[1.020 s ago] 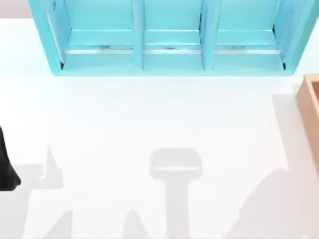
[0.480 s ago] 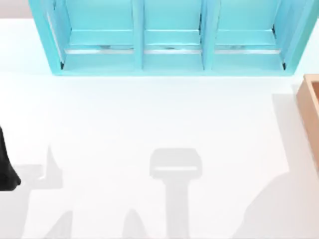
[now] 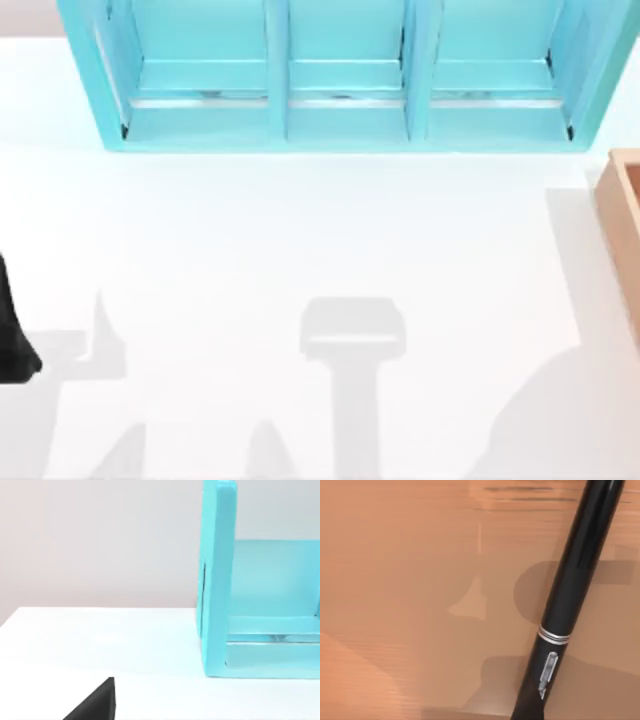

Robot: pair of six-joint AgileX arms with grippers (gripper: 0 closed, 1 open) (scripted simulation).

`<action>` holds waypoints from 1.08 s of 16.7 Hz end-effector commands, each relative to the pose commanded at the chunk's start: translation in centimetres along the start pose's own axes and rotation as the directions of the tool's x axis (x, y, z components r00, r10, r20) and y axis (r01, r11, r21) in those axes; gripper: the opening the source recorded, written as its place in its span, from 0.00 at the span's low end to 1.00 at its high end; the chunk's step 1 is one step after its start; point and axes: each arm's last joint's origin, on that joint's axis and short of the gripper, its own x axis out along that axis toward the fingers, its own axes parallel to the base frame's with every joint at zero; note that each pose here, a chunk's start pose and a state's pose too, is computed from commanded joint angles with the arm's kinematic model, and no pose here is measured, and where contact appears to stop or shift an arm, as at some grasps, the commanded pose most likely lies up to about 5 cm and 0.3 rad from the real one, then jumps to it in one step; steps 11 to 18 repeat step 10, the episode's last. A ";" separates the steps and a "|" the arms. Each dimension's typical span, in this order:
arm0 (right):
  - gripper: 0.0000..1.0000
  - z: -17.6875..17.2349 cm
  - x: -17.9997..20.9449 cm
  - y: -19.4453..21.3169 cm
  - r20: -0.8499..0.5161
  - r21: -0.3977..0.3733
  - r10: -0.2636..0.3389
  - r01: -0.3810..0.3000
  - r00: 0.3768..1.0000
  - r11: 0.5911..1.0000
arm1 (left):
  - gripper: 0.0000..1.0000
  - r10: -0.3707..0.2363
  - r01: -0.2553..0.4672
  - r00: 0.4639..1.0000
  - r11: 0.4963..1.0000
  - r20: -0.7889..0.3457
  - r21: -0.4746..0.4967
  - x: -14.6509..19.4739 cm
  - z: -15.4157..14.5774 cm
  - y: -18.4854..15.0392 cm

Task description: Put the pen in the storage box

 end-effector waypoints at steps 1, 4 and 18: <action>0.75 0.0 0.0 0.0 0.000 0.000 0.000 0.000 1.000 1.000 | 1.00 0.000 0.000 1.000 1.000 0.000 0.000 0.0 0.0 0.0; 0.98 0.0 0.0 0.0 0.000 0.000 0.000 0.000 1.000 1.000 | 1.00 0.000 0.000 1.000 1.000 0.000 0.000 0.0 0.0 0.0; 1.00 0.0 0.0 0.0 0.000 0.000 0.000 0.000 1.000 1.000 | 1.00 0.000 0.000 1.000 1.000 0.000 0.000 0.0 0.0 0.0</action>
